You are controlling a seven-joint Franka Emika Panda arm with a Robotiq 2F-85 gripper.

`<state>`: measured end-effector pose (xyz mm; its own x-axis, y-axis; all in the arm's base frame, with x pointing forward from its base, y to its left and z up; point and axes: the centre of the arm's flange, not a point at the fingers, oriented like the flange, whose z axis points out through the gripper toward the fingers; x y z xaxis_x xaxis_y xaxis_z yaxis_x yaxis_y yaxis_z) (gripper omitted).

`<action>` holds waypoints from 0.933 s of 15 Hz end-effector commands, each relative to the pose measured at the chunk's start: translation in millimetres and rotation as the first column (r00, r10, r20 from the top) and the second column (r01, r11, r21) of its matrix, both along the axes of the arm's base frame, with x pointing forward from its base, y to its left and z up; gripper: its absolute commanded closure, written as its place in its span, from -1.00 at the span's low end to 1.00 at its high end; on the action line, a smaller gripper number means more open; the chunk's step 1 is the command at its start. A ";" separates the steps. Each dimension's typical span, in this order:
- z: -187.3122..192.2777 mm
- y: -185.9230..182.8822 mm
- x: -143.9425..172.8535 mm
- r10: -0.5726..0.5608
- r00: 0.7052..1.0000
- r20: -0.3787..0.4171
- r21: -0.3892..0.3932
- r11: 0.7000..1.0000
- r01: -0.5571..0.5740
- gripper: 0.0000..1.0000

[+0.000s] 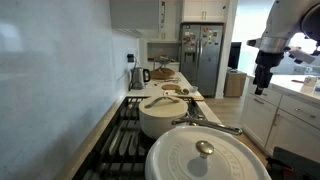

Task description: Slide the cream white pot to the right side of the stove

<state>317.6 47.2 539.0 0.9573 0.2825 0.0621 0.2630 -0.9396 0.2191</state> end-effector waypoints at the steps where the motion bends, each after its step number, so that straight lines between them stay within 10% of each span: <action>1: 0.0 0.0 0.0 0.000 1.000 0.000 0.000 1.000 0.000 -1.00; 14: 13.6 97.7 48.8 -0.125 0.991 0.043 -0.030 0.991 0.127 -1.00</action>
<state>338.2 125.5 539.8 0.9645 0.2498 0.0856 0.2204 -0.9400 0.2603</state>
